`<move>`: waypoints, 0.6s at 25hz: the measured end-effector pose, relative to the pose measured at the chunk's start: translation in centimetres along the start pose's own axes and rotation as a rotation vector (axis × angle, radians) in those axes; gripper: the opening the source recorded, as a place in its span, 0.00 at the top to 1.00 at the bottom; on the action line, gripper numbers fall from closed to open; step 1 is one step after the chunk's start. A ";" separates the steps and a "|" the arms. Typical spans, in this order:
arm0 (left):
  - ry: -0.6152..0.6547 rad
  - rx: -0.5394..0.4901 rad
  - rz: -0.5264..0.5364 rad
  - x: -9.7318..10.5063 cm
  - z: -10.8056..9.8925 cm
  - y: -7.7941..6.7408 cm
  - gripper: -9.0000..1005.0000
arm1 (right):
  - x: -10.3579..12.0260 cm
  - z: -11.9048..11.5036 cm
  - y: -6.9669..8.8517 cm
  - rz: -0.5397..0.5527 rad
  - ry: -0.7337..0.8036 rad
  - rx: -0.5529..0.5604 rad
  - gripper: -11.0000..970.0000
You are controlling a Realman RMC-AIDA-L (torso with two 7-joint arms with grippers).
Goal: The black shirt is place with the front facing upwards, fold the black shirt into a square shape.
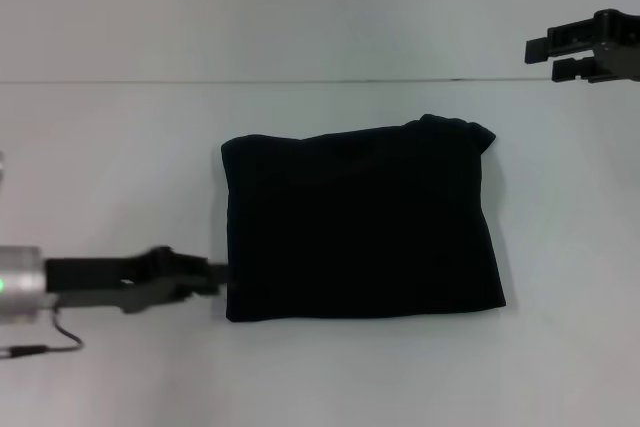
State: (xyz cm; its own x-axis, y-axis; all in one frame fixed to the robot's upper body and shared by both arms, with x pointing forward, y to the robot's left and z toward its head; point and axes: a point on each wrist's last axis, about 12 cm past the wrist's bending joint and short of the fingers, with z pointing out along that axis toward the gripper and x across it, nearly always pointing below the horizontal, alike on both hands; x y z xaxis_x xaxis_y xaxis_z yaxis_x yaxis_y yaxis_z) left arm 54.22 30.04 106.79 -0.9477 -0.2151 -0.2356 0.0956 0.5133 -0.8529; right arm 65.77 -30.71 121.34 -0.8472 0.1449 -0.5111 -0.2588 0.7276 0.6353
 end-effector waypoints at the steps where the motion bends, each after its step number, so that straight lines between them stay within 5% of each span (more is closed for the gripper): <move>1: -0.022 0.014 0.001 -0.2 -0.8 0.0 0.86 | 0.0 0.0 0.0 0.001 -0.002 0.000 0.34; 7: -0.195 0.190 0.168 -0.7 -5.0 -1.1 0.72 | 0.6 0.3 -0.2 -0.058 -0.013 -0.033 0.34; 15: -0.212 0.185 0.458 -0.9 -5.0 -1.6 0.37 | 4.9 3.7 -1.3 -0.275 -0.052 -0.118 0.34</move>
State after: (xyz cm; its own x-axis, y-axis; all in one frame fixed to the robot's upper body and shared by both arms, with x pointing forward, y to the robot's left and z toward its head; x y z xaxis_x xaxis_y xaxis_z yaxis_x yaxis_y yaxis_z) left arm 53.43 33.58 110.67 -0.7160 -0.1764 -0.6754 0.5549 0.4433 -0.7040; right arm 63.68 -28.50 115.89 -0.7137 -0.0109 -0.7004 -0.5303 0.6617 0.5300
